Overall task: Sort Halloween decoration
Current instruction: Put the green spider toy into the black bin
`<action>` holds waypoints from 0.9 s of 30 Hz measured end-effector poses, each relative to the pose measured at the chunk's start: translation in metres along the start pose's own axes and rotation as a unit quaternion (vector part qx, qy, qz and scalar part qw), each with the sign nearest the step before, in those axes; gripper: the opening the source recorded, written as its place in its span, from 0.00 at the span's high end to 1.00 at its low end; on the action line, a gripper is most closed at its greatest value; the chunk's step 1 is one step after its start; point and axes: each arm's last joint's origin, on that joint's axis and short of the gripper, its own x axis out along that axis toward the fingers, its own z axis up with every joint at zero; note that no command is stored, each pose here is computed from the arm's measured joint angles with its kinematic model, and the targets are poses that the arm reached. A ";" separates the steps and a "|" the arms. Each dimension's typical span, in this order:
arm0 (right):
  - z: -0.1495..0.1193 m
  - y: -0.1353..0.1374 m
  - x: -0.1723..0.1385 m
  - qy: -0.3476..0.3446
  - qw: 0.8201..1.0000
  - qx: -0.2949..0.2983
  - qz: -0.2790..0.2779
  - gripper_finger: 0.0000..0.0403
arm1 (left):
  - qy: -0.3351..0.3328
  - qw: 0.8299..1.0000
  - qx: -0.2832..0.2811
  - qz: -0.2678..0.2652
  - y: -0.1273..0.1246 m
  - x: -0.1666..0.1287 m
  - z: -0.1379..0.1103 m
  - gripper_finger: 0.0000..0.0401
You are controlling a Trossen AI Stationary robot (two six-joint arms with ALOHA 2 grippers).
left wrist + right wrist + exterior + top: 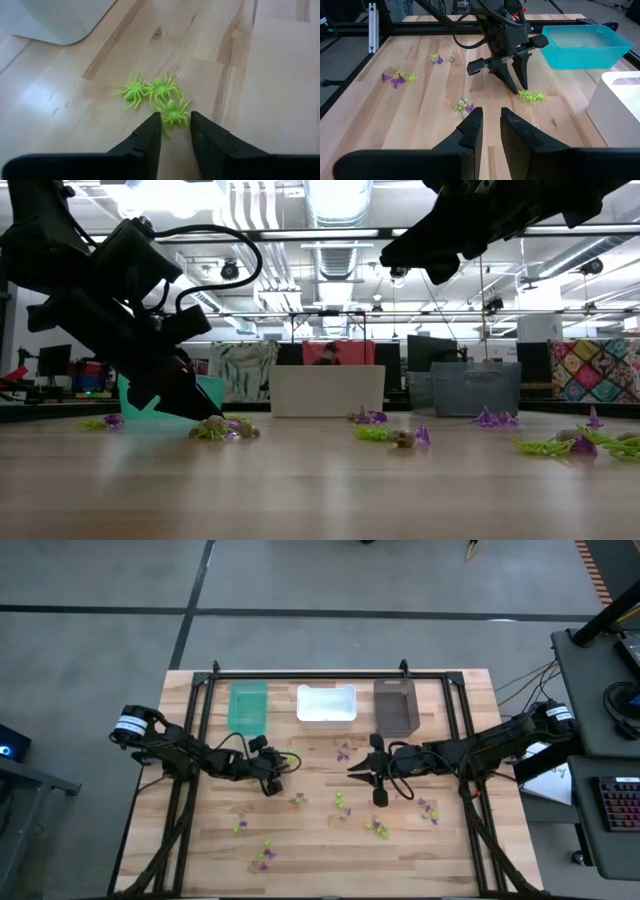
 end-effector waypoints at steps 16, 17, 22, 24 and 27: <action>0.000 0.000 0.000 0.000 1.000 0.007 0.000 0.86 | -0.011 1.000 -0.003 -0.012 -0.001 -0.005 0.006 0.90; 0.000 0.000 0.000 0.000 1.000 0.007 0.000 0.86 | -0.011 1.000 -0.003 -0.012 0.000 -0.006 0.007 0.90; 0.000 0.000 0.000 0.000 1.000 0.010 0.000 0.86 | -0.020 1.000 -0.012 -0.016 0.000 -0.010 0.011 0.90; 0.000 0.000 0.000 0.000 1.000 0.010 0.000 0.86 | -0.025 0.999 -0.017 -0.026 0.000 -0.012 0.013 0.90; 0.000 0.000 0.000 0.000 1.000 0.009 0.000 0.86 | -0.033 0.999 -0.022 -0.035 0.000 -0.015 0.017 0.91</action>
